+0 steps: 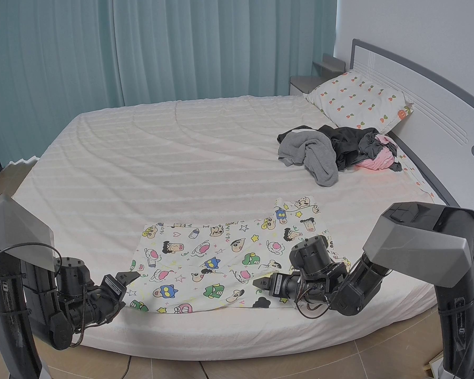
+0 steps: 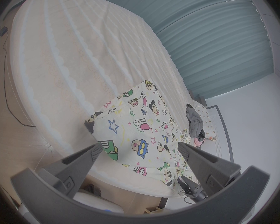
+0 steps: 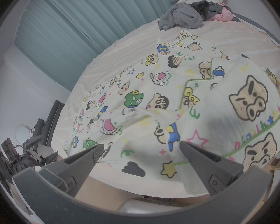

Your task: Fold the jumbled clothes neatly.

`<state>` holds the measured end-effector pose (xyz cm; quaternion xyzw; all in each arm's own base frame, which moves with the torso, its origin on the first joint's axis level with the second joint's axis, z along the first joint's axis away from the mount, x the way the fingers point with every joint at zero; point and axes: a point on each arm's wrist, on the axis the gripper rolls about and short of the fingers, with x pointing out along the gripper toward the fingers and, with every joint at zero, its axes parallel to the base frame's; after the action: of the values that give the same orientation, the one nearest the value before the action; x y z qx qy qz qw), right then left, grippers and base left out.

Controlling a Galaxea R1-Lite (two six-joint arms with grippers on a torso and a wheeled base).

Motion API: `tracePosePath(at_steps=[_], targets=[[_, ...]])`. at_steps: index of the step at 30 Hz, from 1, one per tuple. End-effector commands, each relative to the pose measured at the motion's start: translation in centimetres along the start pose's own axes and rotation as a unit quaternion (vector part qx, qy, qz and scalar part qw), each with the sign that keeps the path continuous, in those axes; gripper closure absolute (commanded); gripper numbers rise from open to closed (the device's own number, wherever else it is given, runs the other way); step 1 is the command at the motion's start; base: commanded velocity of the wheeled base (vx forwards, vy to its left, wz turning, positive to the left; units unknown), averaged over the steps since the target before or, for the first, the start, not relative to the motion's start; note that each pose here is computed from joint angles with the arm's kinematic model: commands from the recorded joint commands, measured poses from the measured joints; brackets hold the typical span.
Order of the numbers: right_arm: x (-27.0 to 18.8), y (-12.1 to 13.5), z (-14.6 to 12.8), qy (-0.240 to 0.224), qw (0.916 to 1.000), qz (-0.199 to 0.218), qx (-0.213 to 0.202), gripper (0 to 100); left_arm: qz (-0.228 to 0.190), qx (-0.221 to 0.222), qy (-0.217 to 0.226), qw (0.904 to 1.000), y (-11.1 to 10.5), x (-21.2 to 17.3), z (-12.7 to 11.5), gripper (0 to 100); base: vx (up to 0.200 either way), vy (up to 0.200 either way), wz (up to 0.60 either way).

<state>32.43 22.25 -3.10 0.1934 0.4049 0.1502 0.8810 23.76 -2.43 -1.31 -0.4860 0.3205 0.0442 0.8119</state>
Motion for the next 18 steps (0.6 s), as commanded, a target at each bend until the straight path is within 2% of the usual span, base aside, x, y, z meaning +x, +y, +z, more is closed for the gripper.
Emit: tracePosePath(at_steps=[1,4,8,9,11,12,13,16,18], targets=[[-3.0,0.4,1.6,-0.034,0.9993,0.014,0.007,0,-0.008,0.001,-0.005,1.0000,-0.2,0.0,0.1,0,0.000,0.000,0.00],[-5.0,-0.6,2.4,-0.044,0.9989,0.006,0.018,0,-0.011,0.004,-0.006,0.9999,-0.3,0.1,0.2,0,0.000,0.000,0.00],[-8.7,-4.2,2.5,-0.043,0.9974,-0.031,0.050,0,-0.046,0.033,-0.039,0.9976,-1.8,0.4,1.4,0,0.000,0.000,0.00],[-8.8,-4.3,2.4,-0.043,0.9973,-0.032,0.051,0,-0.048,0.035,-0.040,0.9974,-1.8,0.4,1.4,0,0.000,0.000,0.00],[-10.3,-6.0,2.5,-0.068,0.9950,-0.027,0.068,0,-0.077,0.108,-0.078,0.9881,-3.0,1.3,3.2,0,0.000,0.000,0.00],[-10.3,-6.0,2.5,-0.068,0.9950,-0.027,0.068,0,-0.077,0.108,-0.078,0.9881,-3.0,1.3,3.2,0,0.000,0.000,0.00],[-10.9,-6.4,2.1,-0.084,0.9937,-0.018,0.072,0,-0.089,0.160,-0.095,0.9785,-3.7,2.1,3.9,0,0.000,0.000,0.00],[-11.7,-6.4,1.1,-0.105,0.9916,0.000,0.075,0,-0.073,0.236,-0.095,0.9644,-4.7,3.3,4.8,0,0.000,0.000,0.00],[-11.9,-6.5,0.6,-0.111,0.9911,0.011,0.074,0,-0.058,0.260,-0.084,0.9602,-5.9,3.8,5.7,0,0.000,0.000,0.00]])
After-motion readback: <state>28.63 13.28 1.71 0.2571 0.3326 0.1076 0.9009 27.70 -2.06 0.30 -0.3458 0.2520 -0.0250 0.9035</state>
